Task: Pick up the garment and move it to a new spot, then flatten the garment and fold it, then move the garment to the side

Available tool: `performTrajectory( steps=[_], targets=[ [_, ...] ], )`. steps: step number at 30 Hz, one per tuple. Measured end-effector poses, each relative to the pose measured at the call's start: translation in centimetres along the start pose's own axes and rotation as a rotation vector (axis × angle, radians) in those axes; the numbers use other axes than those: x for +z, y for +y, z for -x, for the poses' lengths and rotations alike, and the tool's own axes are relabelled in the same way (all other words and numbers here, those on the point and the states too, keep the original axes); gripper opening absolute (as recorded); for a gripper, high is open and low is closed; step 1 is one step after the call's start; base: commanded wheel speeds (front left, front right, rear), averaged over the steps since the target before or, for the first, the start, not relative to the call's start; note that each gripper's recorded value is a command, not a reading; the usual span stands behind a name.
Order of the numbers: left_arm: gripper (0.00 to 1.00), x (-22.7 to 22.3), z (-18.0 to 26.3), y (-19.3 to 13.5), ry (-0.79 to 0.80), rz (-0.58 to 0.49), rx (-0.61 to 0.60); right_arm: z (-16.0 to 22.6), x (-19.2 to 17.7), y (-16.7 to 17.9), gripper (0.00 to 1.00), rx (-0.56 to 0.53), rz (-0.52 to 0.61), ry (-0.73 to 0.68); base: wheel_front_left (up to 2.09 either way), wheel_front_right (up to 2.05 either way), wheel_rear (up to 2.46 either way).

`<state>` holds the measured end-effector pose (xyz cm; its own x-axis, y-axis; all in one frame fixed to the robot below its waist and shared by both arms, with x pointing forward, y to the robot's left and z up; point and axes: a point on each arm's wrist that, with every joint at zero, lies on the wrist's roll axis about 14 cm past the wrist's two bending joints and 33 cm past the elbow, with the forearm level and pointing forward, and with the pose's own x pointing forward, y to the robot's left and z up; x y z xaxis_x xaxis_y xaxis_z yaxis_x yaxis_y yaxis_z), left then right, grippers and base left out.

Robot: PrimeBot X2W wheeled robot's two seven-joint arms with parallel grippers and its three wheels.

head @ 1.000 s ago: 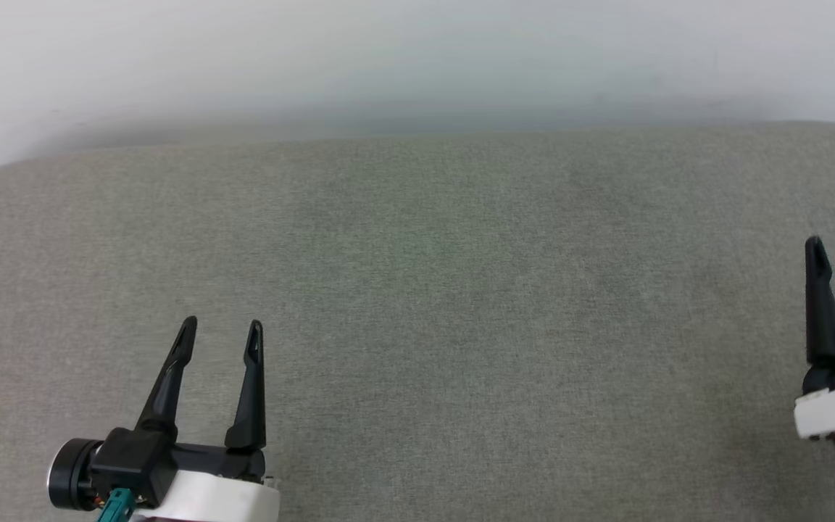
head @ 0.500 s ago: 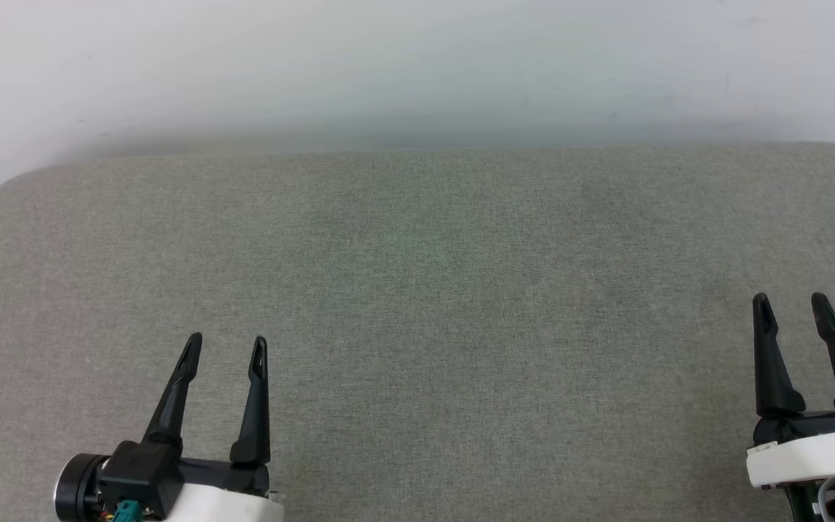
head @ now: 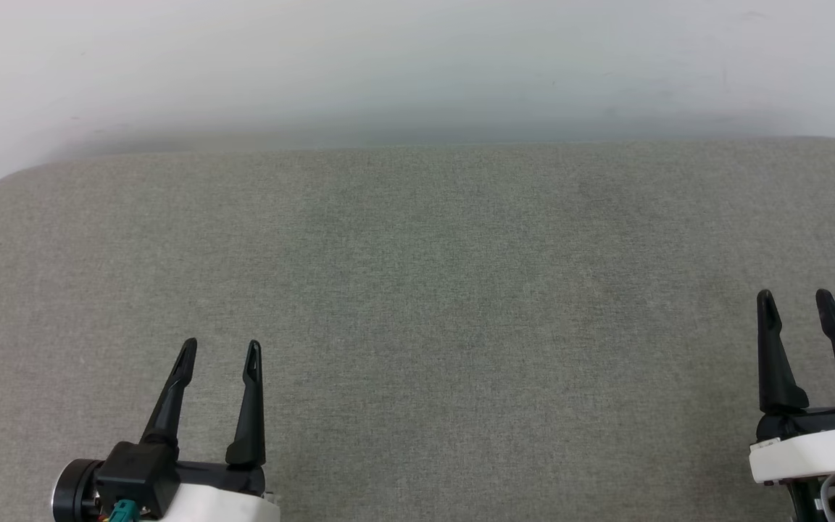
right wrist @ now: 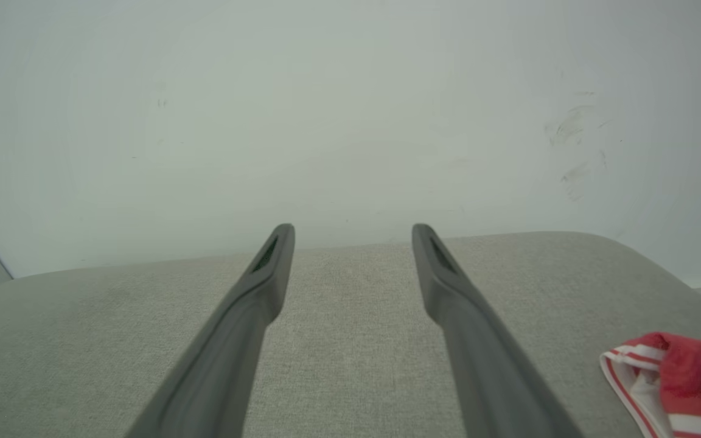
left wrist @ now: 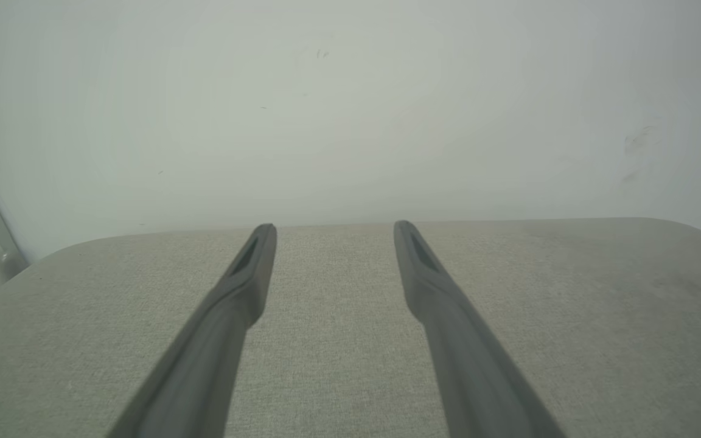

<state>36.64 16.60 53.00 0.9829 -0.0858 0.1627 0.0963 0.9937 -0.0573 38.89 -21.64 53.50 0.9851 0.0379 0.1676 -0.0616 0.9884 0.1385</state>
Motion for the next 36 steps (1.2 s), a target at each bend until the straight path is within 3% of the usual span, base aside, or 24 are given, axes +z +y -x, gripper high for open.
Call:
performTrajectory(
  steps=[5, 6, 11, 36],
  targets=[
    [1.0, 0.0, -0.2, 0.0, -0.001, 0.011, -0.003, 0.0, -0.3, 0.0, 1.0, 0.0, -0.002, 0.007, 0.0, 0.0, 0.0],
    [0.0, -0.1, -0.2, 0.0, 0.0, 0.013, -0.002, 0.0, -0.4, 0.0, 0.0, 0.0, -0.003, 0.009, 0.0, 0.0, 0.0],
    [0.0, -1.6, 0.5, 0.1, 0.049, 0.035, 0.009, 0.9, -2.3, 0.0, 0.0, -0.019, -0.034, 0.071, 0.0, 0.0, 0.0],
    [0.0, -3.3, 0.4, 1.9, 0.114, 0.488, 0.128, 1.3, -3.7, -0.8, 0.0, -0.135, -0.451, 0.122, 0.0, 0.0, 0.0]
  ],
)
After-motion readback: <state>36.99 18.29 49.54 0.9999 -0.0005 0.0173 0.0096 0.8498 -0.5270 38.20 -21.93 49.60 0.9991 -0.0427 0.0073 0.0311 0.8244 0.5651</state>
